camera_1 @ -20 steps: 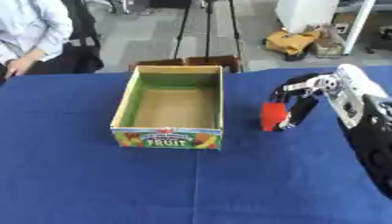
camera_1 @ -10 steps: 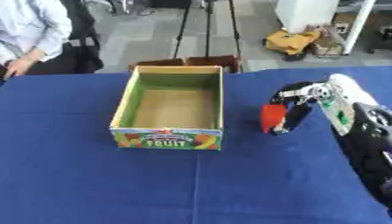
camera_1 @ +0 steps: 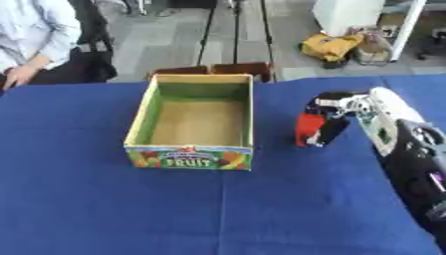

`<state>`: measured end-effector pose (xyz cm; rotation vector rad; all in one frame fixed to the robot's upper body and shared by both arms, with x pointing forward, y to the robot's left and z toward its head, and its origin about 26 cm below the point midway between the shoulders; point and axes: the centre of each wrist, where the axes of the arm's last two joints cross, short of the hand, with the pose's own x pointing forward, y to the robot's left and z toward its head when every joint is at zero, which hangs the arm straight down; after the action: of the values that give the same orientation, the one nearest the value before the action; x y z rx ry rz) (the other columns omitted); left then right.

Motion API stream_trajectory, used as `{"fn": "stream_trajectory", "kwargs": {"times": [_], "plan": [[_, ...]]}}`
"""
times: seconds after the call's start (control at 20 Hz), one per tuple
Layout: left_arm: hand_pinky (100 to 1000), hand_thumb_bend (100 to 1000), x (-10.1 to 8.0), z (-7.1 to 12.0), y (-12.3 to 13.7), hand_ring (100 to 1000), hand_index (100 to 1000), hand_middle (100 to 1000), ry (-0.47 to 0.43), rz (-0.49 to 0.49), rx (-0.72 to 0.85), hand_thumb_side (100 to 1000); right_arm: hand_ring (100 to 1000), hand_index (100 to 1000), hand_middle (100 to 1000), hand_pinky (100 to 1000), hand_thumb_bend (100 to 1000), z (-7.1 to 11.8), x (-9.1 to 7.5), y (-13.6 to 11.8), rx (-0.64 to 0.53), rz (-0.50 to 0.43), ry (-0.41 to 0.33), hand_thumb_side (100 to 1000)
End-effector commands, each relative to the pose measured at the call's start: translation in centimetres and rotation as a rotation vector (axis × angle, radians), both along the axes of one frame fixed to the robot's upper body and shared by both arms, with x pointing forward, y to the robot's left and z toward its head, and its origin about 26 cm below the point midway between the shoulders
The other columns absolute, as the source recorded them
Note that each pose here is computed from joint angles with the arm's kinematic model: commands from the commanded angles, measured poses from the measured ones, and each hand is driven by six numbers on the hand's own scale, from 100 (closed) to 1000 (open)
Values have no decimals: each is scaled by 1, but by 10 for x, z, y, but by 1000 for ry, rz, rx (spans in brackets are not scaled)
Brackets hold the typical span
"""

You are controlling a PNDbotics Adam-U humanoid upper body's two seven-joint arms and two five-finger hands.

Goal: Pick up objects on the table and place them in the box.

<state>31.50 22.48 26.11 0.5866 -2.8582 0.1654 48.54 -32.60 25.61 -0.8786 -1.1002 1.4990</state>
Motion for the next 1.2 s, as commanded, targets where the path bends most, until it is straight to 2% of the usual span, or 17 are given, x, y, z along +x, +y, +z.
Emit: {"fn": "stream_trajectory", "kwargs": {"times": [0.05, 0.15, 0.3, 0.35, 0.4, 0.45, 0.5, 0.75, 0.95, 1.2], "plan": [[719, 100, -3, 7, 0, 858, 937, 832, -24, -1, 6, 936, 604, 635, 559, 381, 100, 15, -1, -4, 17, -18, -80, 270], [718, 100, -3, 7, 0, 858, 937, 831, -24, -1, 5, 938, 558, 569, 534, 317, 100, 15, -1, -3, 33, -23, -107, 278], [718, 100, -3, 7, 0, 858, 937, 831, -24, -2, 3, 938, 531, 524, 530, 291, 100, 19, -1, 0, 78, -30, -155, 297], [718, 100, -3, 7, 0, 858, 937, 829, -24, -1, 4, 938, 524, 515, 526, 287, 100, 23, -1, 2, 95, -29, -172, 382], [717, 100, -3, 7, 1, 858, 937, 828, -23, -1, 4, 938, 519, 502, 522, 284, 100, 27, -2, 4, 114, -24, -189, 311], [717, 100, -3, 7, 1, 858, 937, 827, -23, -1, 4, 939, 515, 492, 518, 281, 100, 33, -3, 6, 131, -19, -205, 518], [717, 100, -3, 7, 1, 858, 937, 827, -23, -1, 4, 939, 506, 484, 511, 274, 100, 40, -4, 8, 146, -13, -223, 320], [717, 100, -3, 6, 1, 857, 937, 823, -21, 1, 5, 935, 475, 425, 475, 249, 100, 81, -19, 25, 205, 13, -353, 322], [717, 100, -3, 6, 1, 857, 937, 822, -21, 3, 6, 935, 473, 444, 466, 249, 100, 111, -35, 48, 248, 71, -455, 332], [717, 100, -3, 6, 1, 856, 937, 821, -23, 0, 8, 933, 476, 449, 467, 252, 100, 133, -48, 83, 271, 163, -507, 343]]}}
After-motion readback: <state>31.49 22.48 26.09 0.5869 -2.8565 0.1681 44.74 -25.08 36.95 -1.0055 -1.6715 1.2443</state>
